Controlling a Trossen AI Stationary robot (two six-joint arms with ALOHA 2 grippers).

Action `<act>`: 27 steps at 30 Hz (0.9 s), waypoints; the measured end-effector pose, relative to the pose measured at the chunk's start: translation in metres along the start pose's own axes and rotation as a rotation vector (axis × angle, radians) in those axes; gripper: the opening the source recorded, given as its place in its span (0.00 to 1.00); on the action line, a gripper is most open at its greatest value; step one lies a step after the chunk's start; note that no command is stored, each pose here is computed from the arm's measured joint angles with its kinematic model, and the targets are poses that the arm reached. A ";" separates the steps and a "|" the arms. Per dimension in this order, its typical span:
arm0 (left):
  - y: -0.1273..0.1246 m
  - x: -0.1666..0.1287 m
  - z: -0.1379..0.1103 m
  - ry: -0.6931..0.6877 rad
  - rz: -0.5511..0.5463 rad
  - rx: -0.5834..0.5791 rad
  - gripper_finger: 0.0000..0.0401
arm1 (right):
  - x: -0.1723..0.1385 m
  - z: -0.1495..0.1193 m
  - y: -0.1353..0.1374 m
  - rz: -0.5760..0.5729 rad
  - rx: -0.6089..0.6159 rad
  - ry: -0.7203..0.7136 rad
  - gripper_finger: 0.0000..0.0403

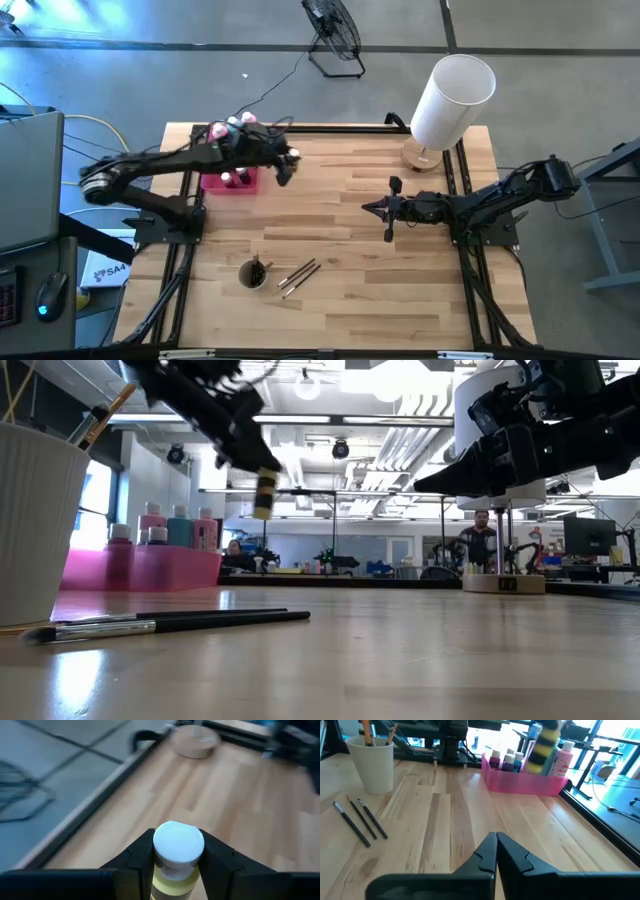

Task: Pick & Place Paint Supplies
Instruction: Put the small yellow paint bottle into the pink bin

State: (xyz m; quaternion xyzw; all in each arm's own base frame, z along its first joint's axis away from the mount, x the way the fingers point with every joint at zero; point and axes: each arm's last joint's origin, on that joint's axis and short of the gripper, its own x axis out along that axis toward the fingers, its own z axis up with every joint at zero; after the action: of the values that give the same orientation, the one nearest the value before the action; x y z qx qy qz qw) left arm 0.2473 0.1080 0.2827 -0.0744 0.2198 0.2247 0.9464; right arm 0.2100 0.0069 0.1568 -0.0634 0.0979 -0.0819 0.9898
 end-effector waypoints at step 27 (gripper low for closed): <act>0.022 -0.097 -0.096 -0.250 0.352 -0.322 0.30 | 0.000 0.000 -0.001 -0.019 -0.001 0.002 0.01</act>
State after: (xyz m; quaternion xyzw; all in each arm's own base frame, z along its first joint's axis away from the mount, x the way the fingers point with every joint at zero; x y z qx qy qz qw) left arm 0.1226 0.0660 0.2393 -0.1562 0.0723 0.4252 0.8886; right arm 0.2099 0.0063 0.1568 -0.0647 0.0981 -0.0914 0.9889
